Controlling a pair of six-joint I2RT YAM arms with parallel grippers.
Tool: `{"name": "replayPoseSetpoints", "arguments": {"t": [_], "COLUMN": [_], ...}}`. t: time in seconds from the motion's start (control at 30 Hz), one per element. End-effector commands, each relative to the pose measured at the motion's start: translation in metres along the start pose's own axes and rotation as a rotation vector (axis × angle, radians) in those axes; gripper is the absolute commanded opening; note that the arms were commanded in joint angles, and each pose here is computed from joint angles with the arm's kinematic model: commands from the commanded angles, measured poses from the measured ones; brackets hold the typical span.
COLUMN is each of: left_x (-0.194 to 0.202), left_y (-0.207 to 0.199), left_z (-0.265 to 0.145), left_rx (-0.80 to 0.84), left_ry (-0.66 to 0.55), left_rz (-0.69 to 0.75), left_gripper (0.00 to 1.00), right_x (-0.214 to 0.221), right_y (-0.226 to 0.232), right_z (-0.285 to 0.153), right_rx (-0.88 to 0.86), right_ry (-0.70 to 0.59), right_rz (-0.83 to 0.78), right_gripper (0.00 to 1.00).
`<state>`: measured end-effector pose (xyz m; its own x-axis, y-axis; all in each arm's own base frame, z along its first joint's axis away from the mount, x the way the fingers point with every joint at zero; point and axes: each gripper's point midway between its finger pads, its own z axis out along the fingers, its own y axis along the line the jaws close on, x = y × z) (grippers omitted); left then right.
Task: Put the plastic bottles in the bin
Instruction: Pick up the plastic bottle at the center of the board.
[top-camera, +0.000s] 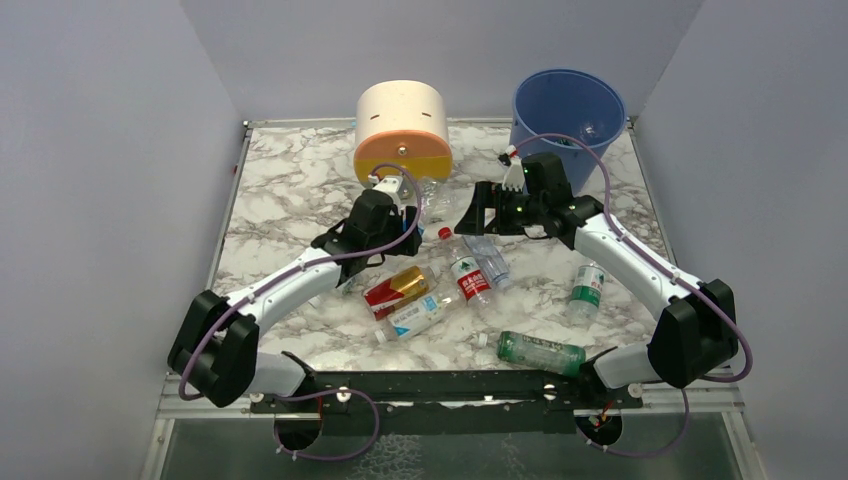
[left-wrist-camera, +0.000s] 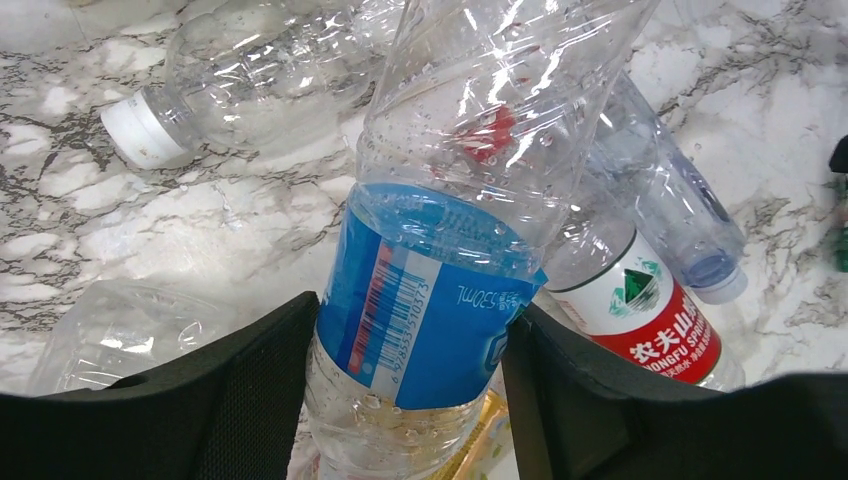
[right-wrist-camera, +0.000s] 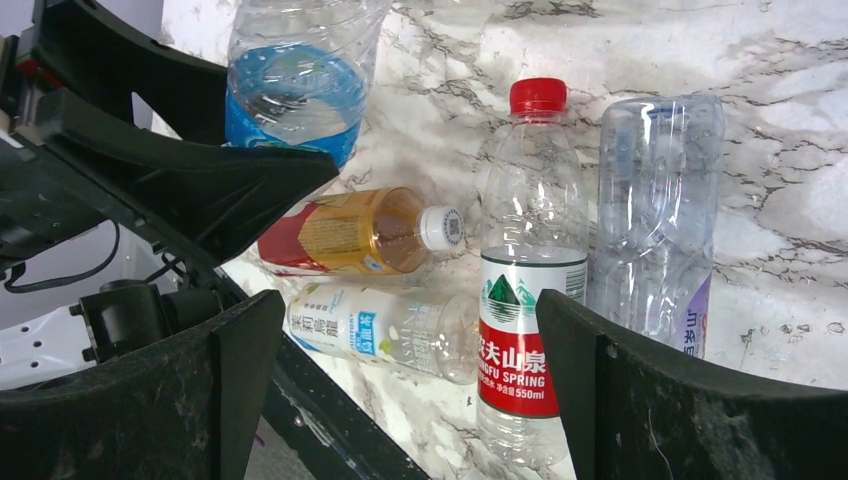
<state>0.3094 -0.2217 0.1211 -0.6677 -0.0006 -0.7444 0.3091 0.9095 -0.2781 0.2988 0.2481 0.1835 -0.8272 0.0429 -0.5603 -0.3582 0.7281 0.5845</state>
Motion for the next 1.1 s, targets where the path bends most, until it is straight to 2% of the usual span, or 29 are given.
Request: {"name": "replayPoseSetpoints", "arguments": {"t": [0.0,0.67,1.07], "left_x": [-0.004,0.002,0.005], "left_y": [-0.015,-0.047,-0.068], "left_z": [-0.017,-0.059,-0.063], "left_rx": [0.066,0.248,0.351], "left_ry": [-0.009,0.023,0.056], "left_rz": [-0.018,-0.103,-0.185], "left_gripper": [0.67,0.67,0.68], "right_x": [-0.012,-0.026,-0.038], "right_y": [0.014,0.042,0.072], "right_z": [-0.008,-0.019,-0.034], "right_rx": [-0.037,-0.155,-0.295], "right_ry": [-0.021,-0.07,-0.145], "right_rz": [-0.005,-0.041,-0.103], "right_gripper": [1.0,1.0,1.0]}}
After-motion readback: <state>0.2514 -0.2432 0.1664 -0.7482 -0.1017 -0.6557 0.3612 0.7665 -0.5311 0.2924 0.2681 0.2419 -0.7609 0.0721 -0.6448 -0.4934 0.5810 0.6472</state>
